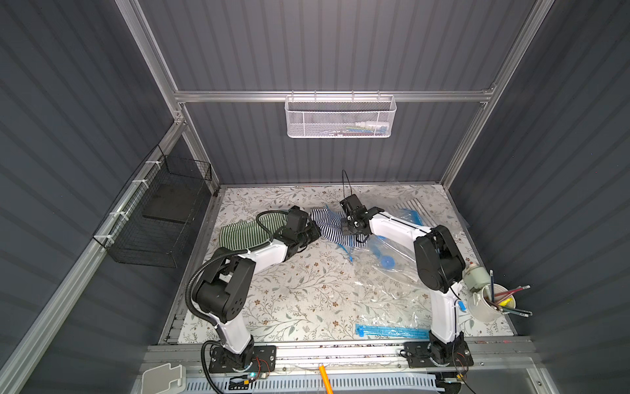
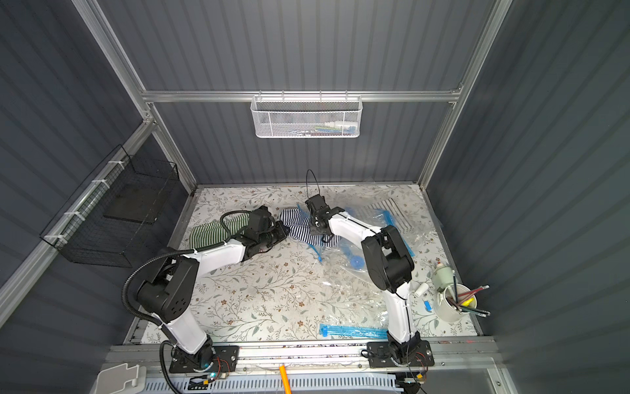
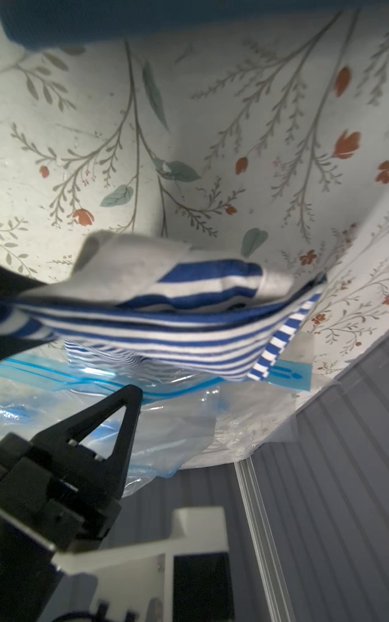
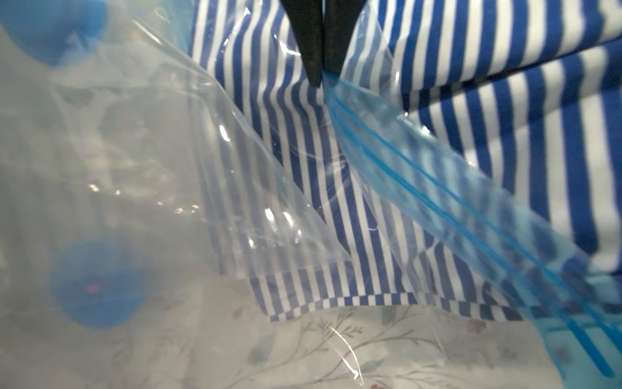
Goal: Take the tank top out of the vacuum bag
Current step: Take out the tank top from the vacuum bag, then place the tank top on the tank top.
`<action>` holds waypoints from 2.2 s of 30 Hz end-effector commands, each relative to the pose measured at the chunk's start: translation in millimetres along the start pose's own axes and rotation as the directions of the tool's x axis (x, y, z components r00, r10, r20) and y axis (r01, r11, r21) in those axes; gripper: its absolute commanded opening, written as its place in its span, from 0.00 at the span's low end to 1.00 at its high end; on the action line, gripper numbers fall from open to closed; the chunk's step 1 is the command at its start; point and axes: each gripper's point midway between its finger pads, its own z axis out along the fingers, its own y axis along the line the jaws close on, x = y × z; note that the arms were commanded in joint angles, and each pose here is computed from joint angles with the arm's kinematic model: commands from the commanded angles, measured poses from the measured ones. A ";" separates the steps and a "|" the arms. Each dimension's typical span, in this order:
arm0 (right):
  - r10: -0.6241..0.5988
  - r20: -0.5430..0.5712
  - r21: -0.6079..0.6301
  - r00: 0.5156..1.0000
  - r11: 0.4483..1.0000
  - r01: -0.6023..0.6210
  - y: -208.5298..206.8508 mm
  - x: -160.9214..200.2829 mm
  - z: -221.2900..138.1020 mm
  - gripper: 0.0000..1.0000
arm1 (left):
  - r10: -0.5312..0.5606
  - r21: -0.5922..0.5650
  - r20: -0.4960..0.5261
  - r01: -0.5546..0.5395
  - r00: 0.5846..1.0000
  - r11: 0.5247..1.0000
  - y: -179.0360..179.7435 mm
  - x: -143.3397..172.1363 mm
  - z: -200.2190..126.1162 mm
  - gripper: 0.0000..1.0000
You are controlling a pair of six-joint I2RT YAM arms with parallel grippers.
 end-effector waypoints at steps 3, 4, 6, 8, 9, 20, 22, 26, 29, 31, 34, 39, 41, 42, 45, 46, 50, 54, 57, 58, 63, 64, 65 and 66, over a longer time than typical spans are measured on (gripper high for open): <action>0.024 0.015 0.033 1.000 0.999 -0.025 -11.6 -3.8 -8.5 0.00 | 0.143 -0.139 -0.003 -0.142 0.990 0.980 22.9 -16.6 -11.8 0.00; 0.027 0.017 0.040 1.000 0.999 -0.027 -12.8 -4.1 -8.7 0.00 | 0.132 -0.137 -0.001 -0.131 0.991 0.982 27.1 -21.1 -12.8 0.00; 0.030 0.012 0.054 0.999 0.998 -0.031 -16.6 -3.1 -7.6 0.00 | 0.110 -0.144 0.008 -0.107 0.994 0.984 36.7 -32.3 -17.3 0.00; 0.037 0.010 0.057 0.999 0.998 -0.038 -18.2 -2.4 -7.3 0.00 | 0.132 -0.165 0.022 -0.127 0.991 0.978 42.1 -39.7 -23.2 0.00; 0.041 0.009 0.060 0.999 0.997 -0.041 -18.7 -2.3 -6.9 0.00 | 0.146 -0.186 0.027 -0.139 0.989 0.973 45.4 -43.2 -27.2 0.00; 0.070 0.010 0.105 0.997 0.992 -0.071 -30.2 -7.9 -1.8 0.00 | 0.147 -0.253 0.096 -0.119 0.984 0.960 67.7 -77.6 -56.8 0.00; 0.077 0.009 0.111 0.997 0.991 -0.078 -33.4 -10.5 -1.1 0.00 | 0.140 -0.262 0.109 -0.108 0.984 0.959 72.1 -83.7 -62.5 0.00; 0.080 0.013 0.107 0.997 0.991 -0.081 -33.9 -14.0 -1.0 0.00 | 0.121 -0.285 0.126 -0.081 0.985 0.955 83.8 -92.7 -72.8 0.00; 0.081 0.018 0.107 0.997 0.991 -0.082 -34.4 -15.8 -1.2 0.00 | 0.105 -0.301 0.145 -0.057 0.984 0.952 93.8 -99.1 -82.3 0.00; 0.080 0.018 0.106 0.997 0.991 -0.081 -35.0 -16.6 -1.4 0.00 | 0.088 -0.318 0.160 -0.033 0.983 0.947 102.8 -103.5 -89.6 0.00; 0.079 0.015 0.102 0.997 0.992 -0.081 -35.2 -16.5 0.1 0.00 | 0.068 -0.330 0.180 -0.005 0.981 0.944 112.7 -108.6 -98.5 0.00; 0.076 0.006 0.090 0.997 0.993 -0.076 -33.9 -15.1 2.3 0.00 | 0.017 -0.325 0.211 0.054 0.977 0.944 123.9 -120.2 -107.8 0.00; 0.074 0.004 0.086 0.997 0.994 -0.074 -33.5 -14.1 3.8 0.00 | 0.008 -0.317 0.214 0.062 0.977 0.947 123.0 -124.9 -108.4 0.00; 0.076 0.003 0.085 0.997 0.994 -0.076 -33.6 -13.6 4.7 0.00 | 0.007 -0.312 0.210 0.060 0.978 0.948 121.4 -126.6 -107.8 0.00; 0.077 0.001 0.074 0.997 0.994 -0.077 -32.4 -13.3 5.7 0.00 | -0.001 -0.296 0.206 0.063 0.979 0.953 116.3 -132.2 -105.1 0.00; 0.080 0.001 0.072 0.997 0.994 -0.080 -33.1 -13.2 6.5 0.00 | -0.004 -0.290 0.208 0.066 0.978 0.955 114.5 -134.8 -104.1 0.00; 0.080 -0.001 0.063 0.997 0.995 -0.080 -32.3 -11.8 8.2 0.00 | -0.006 -0.267 0.208 0.063 0.978 0.962 103.9 -148.5 -99.5 0.00; 0.079 0.002 0.058 0.997 0.995 -0.079 -33.4 -11.6 8.4 0.00 | -0.015 -0.230 0.210 0.065 0.978 0.971 89.7 -164.3 -94.6 0.00; 0.081 0.001 0.055 0.997 0.995 -0.080 -33.9 -10.9 9.0 0.00 | -0.013 -0.224 0.232 0.066 0.973 0.972 84.7 -174.2 -95.7 0.00; 0.080 0.003 0.052 0.997 0.995 -0.080 -33.9 -11.7 8.8 0.00 | -0.010 -0.221 0.240 0.065 0.971 0.973 82.4 -178.0 -96.5 0.00; 0.079 0.002 0.045 0.997 0.996 -0.079 -33.4 -11.5 10.1 0.00 | -0.005 -0.209 0.248 0.059 0.969 0.976 72.8 -187.5 -100.5 0.00; 0.078 0.003 0.045 0.997 0.996 -0.078 -33.5 -11.5 9.6 0.00 | 0.000 -0.219 0.249 0.056 0.969 0.974 73.3 -188.1 -102.1 0.00; 0.081 0.004 0.044 0.997 0.996 -0.081 -34.2 -12.3 9.6 0.00 | 0.001 -0.227 0.248 0.057 0.969 0.972 74.1 -187.5 -104.0 0.00; 0.079 0.004 0.044 0.997 0.996 -0.079 -33.9 -12.3 9.4 0.00 | 0.005 -0.238 0.247 0.055 0.969 0.970 75.1 -186.4 -106.9 0.00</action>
